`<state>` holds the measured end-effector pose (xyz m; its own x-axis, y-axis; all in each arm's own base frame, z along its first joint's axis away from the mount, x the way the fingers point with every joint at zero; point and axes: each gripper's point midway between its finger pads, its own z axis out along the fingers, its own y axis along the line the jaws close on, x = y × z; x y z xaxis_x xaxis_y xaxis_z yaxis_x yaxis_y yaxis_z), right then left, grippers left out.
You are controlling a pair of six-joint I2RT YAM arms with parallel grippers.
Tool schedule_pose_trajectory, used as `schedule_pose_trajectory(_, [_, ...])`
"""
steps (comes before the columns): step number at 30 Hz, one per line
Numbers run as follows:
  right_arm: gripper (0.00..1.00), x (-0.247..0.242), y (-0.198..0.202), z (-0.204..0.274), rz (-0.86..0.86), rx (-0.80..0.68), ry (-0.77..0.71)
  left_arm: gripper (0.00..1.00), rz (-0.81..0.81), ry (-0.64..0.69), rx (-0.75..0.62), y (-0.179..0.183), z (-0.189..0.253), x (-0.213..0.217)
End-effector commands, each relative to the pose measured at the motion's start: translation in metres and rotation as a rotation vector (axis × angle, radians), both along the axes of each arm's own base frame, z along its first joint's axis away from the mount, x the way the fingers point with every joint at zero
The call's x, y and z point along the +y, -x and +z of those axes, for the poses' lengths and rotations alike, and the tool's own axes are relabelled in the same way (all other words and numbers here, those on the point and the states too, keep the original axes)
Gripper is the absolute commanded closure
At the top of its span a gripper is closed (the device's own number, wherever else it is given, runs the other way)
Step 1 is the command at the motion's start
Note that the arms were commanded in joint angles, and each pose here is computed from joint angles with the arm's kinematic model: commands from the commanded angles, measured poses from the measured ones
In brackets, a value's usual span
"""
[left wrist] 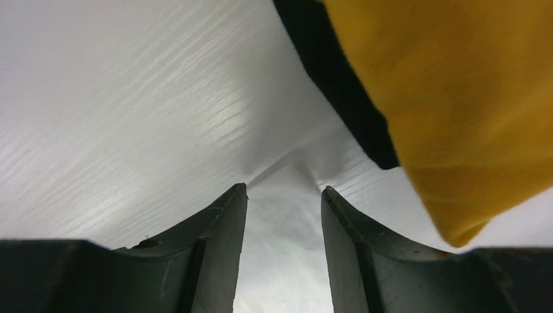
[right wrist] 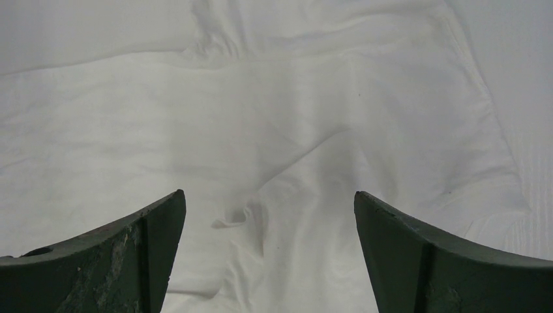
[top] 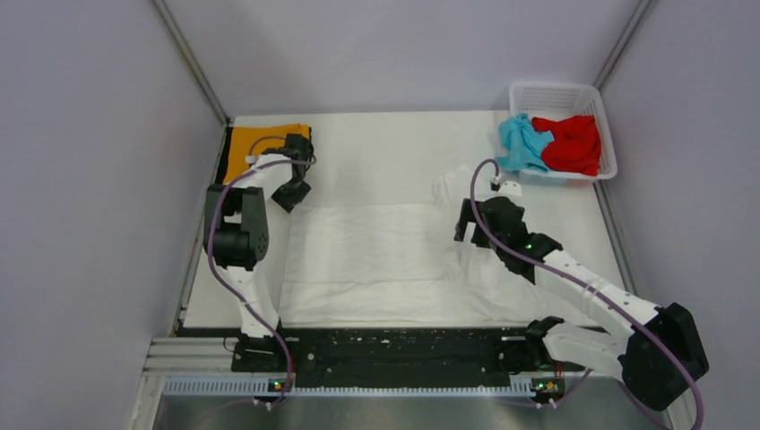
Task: Fold and stack the t-shirts
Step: Grab the side of the flattened tshirt furthest away from the robot with both arms
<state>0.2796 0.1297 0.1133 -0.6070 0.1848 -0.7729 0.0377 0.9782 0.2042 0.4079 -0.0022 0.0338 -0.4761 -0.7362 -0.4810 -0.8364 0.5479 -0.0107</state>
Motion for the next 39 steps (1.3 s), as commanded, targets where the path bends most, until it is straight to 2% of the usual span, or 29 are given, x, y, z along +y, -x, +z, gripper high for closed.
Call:
schedule_pose_trajectory(1, [0.01, 0.004, -0.002, 0.001, -0.011, -0.003, -0.035, 0.49, -0.012, -0.031, -0.019, -0.02, 0.001, 0.008])
schedule_pose_trajectory(7, [0.01, 0.005, -0.003, 0.001, -0.013, -0.006, -0.037, 0.51, -0.021, -0.015, 0.026, -0.015, -0.02, 0.005])
schedule_pose_trajectory(12, [0.01, 0.005, -0.003, 0.003, -0.011, -0.012, -0.039, 0.62, -0.019, -0.003, 0.059, -0.001, -0.025, 0.003])
schedule_pose_trajectory(18, [0.01, 0.005, -0.007, 0.001, -0.008, -0.01, -0.019, 0.7, -0.023, -0.016, 0.083, 0.022, -0.018, -0.001])
schedule_pose_trajectory(23, [0.01, 0.005, -0.011, -0.002, -0.011, -0.001, 0.005, 0.85, -0.04, -0.031, 0.122, 0.032, -0.019, -0.003])
schedule_pose_trajectory(24, [0.01, 0.004, -0.012, -0.003, -0.014, 0.0, 0.011, 0.89, -0.047, -0.032, 0.129, 0.033, -0.02, -0.004])
schedule_pose_trajectory(25, [0.01, 0.004, -0.012, -0.003, -0.016, 0.002, 0.014, 0.99, -0.053, -0.035, 0.134, 0.034, -0.019, -0.005])
schedule_pose_trajectory(26, [0.01, 0.004, -0.013, -0.004, -0.019, 0.001, 0.018, 1.0, -0.063, -0.038, 0.133, 0.033, -0.018, -0.005])
schedule_pose_trajectory(33, [0.01, -0.006, -0.037, 0.005, -0.079, -0.014, 0.064, 1.0, -0.082, -0.114, 0.04, 0.015, 0.025, 0.0])
schedule_pose_trajectory(39, [0.01, -0.016, -0.09, 0.006, -0.134, 0.054, 0.099, 1.0, -0.12, -0.139, 0.003, 0.009, 0.051, -0.002])
